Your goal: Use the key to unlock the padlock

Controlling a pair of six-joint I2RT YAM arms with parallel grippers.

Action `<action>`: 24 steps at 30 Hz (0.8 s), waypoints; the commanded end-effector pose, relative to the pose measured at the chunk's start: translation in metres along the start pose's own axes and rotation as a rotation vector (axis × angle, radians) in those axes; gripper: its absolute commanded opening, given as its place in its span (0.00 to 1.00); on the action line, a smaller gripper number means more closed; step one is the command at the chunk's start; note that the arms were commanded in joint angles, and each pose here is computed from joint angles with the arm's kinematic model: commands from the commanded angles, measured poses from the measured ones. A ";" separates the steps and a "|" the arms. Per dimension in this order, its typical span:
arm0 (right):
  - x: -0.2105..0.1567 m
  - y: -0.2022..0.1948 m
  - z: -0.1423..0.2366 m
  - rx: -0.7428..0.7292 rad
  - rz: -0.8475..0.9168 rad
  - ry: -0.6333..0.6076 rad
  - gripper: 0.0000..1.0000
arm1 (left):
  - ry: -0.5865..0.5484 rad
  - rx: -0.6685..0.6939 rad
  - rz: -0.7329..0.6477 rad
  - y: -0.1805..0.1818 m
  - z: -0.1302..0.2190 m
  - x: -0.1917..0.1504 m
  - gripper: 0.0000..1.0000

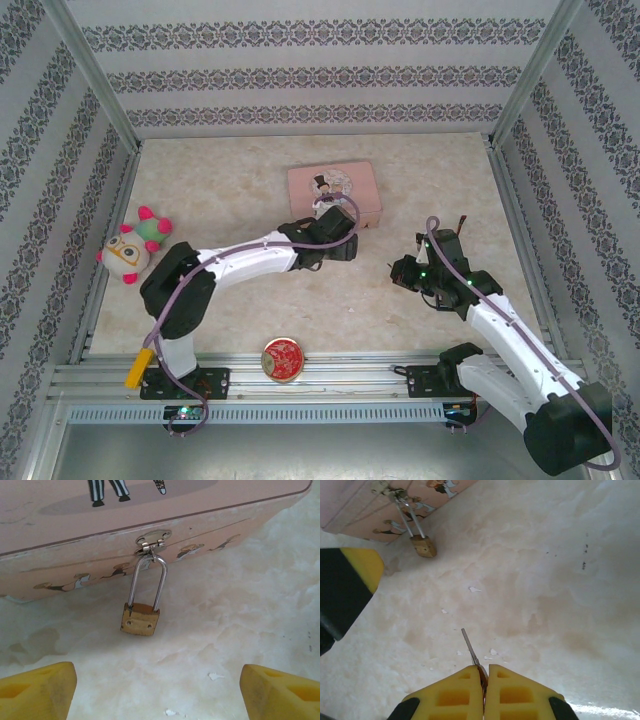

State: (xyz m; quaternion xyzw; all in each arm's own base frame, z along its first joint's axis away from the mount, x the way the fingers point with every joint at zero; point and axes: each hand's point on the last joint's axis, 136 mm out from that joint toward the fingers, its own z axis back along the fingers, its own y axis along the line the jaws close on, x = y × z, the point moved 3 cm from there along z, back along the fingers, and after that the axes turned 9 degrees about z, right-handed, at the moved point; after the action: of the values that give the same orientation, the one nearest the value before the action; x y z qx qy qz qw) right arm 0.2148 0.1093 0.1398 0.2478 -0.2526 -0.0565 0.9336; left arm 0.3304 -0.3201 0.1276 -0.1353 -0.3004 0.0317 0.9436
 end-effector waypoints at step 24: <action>0.011 -0.018 -0.009 -0.103 0.003 -0.021 0.00 | 0.006 0.260 -0.115 0.018 -0.068 0.001 0.75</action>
State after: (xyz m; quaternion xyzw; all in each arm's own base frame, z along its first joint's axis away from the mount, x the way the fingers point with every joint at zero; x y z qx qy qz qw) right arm 0.2201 0.0969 0.1212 0.2029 -0.2391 -0.0727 0.9468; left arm 0.3623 -0.3243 0.0696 -0.0188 -0.2934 0.0198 0.9556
